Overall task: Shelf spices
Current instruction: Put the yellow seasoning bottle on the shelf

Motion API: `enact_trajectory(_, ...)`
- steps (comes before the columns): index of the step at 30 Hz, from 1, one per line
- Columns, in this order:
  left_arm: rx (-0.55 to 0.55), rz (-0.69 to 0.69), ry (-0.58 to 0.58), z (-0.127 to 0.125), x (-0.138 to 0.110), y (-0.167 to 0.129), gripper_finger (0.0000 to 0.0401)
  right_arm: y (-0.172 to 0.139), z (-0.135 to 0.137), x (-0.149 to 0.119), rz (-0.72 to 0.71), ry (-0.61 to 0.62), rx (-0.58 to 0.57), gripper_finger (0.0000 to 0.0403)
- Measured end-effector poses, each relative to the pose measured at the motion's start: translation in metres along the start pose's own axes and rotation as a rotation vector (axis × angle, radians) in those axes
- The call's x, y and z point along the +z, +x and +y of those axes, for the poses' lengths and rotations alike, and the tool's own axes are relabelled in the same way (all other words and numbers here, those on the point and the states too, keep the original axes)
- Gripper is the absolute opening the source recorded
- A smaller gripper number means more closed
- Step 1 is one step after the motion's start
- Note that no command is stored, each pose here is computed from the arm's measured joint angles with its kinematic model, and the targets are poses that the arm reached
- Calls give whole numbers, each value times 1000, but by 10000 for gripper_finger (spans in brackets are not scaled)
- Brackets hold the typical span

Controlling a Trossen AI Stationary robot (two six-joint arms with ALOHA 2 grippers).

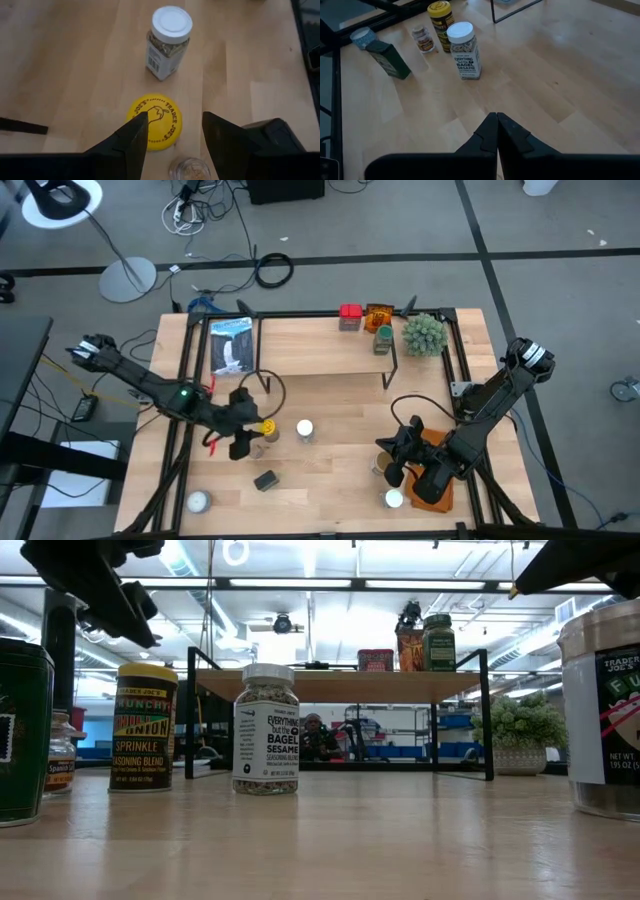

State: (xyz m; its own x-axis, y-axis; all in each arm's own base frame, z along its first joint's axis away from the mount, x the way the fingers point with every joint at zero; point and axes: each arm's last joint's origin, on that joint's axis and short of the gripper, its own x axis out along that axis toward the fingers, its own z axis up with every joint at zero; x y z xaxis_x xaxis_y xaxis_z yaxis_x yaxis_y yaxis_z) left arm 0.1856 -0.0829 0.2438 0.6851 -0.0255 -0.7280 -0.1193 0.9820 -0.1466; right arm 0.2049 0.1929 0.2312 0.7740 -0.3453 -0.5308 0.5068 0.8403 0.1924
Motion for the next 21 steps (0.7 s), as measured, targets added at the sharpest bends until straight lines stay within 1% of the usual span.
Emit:
enact_trajectory(7, 40, 76, 74, -5, 5, 11, 192, 0, 1, -1, 21, 3, 9, 3)
enact_trajectory(14, 91, 112, 71, 3, 7, 22, 192, 0, 1, 0, 21, -14, 16, 3)
enact_trajectory(21, 64, 146, 49, 5, 10, 32, 192, 0, 1, 0, 22, -15, 16, 5)
